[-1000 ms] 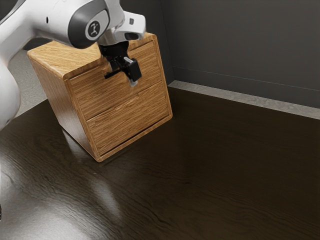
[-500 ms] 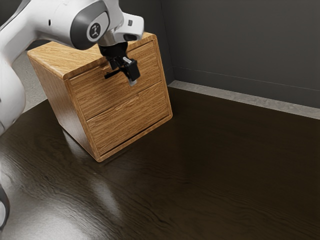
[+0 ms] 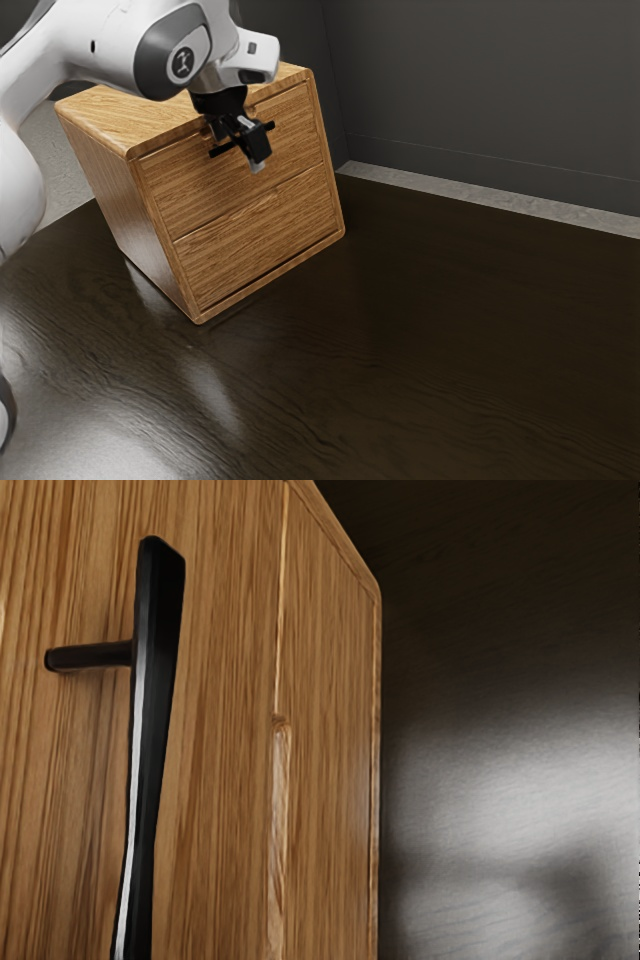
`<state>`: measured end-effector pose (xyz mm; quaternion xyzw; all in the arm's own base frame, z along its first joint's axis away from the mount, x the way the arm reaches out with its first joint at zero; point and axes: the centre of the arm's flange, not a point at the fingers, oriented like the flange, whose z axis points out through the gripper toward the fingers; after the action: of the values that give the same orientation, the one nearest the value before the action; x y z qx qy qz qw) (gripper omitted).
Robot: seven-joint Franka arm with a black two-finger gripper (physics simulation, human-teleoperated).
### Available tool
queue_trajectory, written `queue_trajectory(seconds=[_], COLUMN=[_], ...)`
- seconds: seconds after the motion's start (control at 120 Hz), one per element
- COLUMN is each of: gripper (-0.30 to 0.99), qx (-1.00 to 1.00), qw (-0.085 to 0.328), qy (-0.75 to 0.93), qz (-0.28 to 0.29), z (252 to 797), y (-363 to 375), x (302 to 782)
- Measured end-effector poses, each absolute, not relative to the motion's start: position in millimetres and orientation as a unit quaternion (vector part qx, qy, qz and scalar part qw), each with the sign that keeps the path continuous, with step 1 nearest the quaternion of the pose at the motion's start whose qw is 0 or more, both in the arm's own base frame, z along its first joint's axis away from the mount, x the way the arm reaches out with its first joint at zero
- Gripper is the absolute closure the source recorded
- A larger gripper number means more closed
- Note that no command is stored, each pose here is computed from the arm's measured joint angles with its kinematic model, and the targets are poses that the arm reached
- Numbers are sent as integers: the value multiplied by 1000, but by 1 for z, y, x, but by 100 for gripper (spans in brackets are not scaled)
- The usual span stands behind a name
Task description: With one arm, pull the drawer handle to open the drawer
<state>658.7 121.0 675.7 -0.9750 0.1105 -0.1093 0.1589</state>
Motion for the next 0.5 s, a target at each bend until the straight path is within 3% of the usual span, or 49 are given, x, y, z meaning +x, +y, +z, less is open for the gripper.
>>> queue_trajectory(seconds=[0.342, 0.458, 0.5], gripper=[0, -6, -1], qx=[-975, -976, -976], qw=[154, 153, 153], qy=[120, 123, 124], qz=[-102, -97, -96], z=[666, 661, 660], y=[114, 111, 110], x=[663, 664, 664])
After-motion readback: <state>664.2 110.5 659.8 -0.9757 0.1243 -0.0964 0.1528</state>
